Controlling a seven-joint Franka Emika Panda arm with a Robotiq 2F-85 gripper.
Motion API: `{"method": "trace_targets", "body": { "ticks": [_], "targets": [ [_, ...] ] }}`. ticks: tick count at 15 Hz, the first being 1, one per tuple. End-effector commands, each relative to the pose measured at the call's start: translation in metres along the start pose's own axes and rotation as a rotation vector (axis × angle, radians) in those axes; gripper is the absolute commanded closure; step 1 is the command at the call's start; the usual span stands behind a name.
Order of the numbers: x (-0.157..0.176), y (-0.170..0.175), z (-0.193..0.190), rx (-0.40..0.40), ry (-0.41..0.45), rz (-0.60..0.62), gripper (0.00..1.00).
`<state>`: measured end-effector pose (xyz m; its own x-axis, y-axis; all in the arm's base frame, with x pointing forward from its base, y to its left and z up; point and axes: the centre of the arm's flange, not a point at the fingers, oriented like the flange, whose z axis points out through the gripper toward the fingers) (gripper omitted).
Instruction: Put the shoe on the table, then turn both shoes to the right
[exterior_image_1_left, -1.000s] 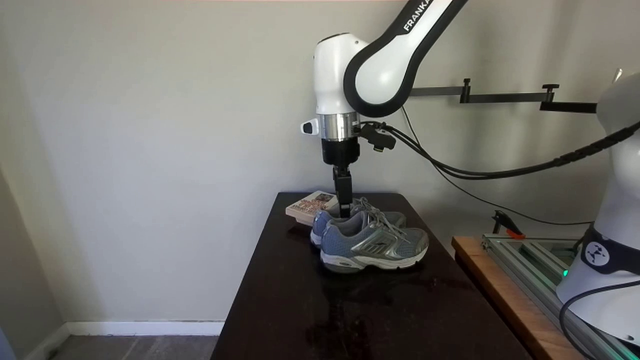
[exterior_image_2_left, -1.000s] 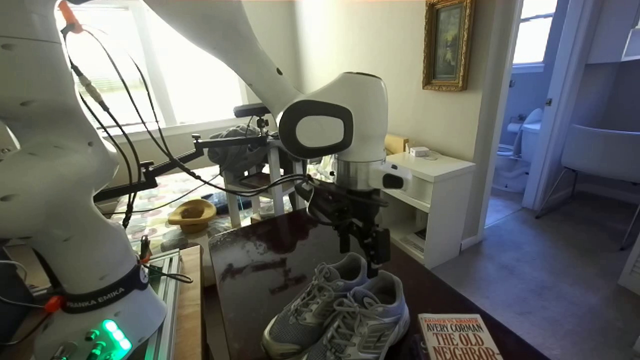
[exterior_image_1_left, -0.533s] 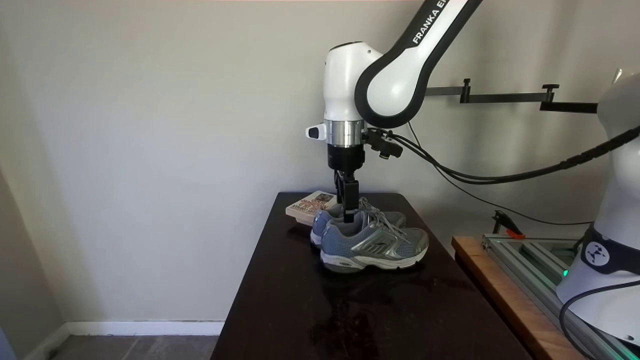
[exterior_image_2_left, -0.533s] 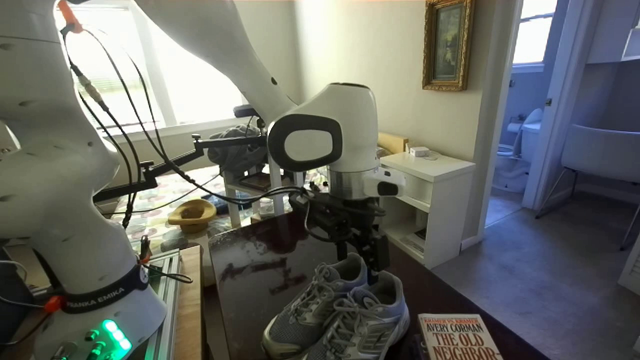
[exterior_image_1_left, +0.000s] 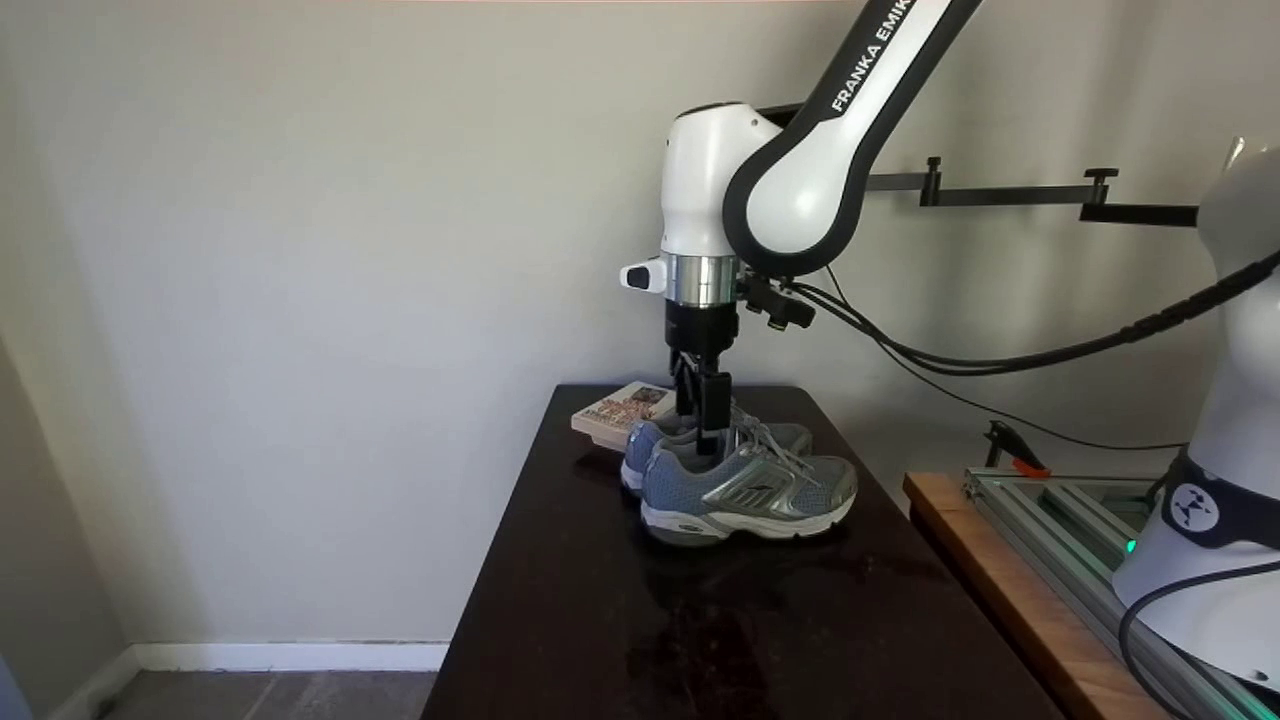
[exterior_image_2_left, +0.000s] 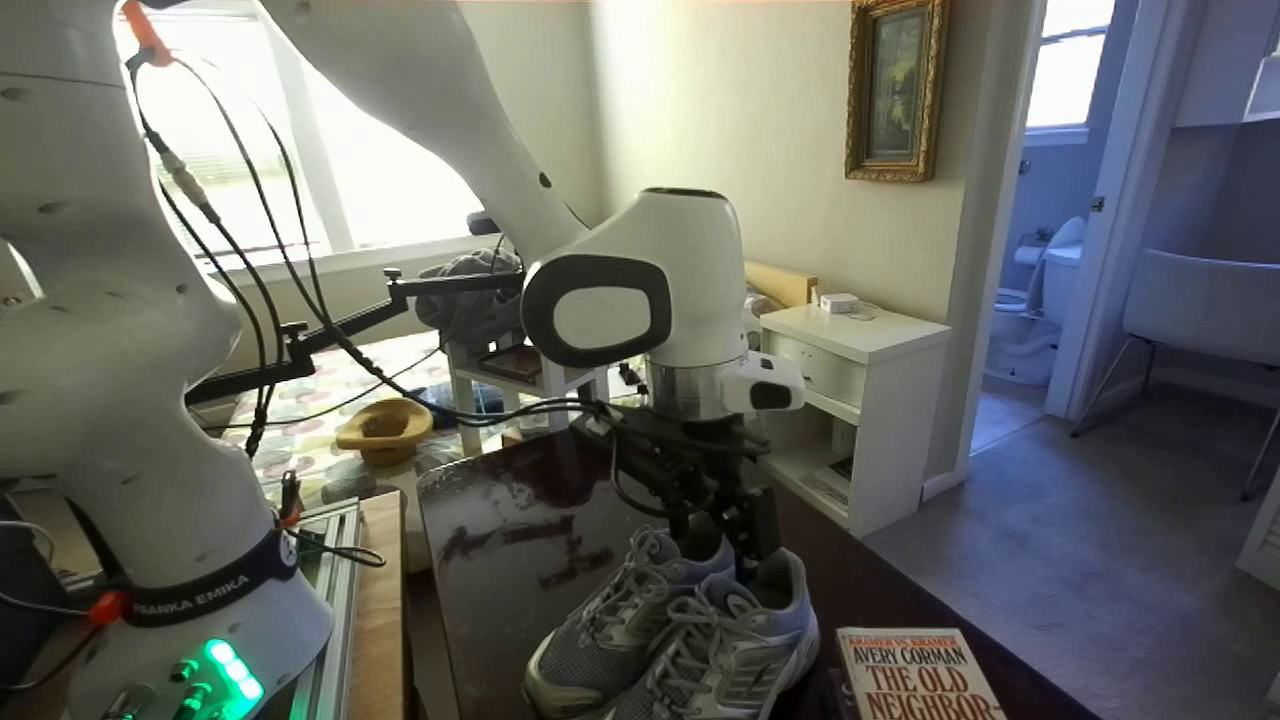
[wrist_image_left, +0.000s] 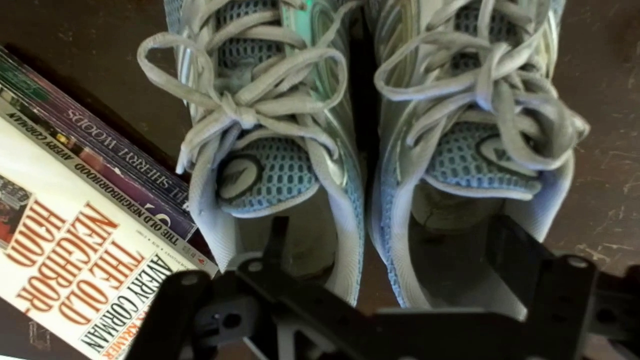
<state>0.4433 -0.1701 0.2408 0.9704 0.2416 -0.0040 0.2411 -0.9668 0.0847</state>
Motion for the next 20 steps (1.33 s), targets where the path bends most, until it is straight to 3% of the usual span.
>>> {"method": "trace_targets", "body": {
  "ticks": [1, 11, 20],
  "targets": [
    [-0.004, 0.003, 0.012, 0.014, 0.033, -0.032, 0.27],
    [-0.001, 0.008, 0.008, 0.077, 0.053, 0.063, 0.98],
    [-0.003, 0.008, -0.03, 0.161, 0.022, 0.177, 0.96]
  ]
}}
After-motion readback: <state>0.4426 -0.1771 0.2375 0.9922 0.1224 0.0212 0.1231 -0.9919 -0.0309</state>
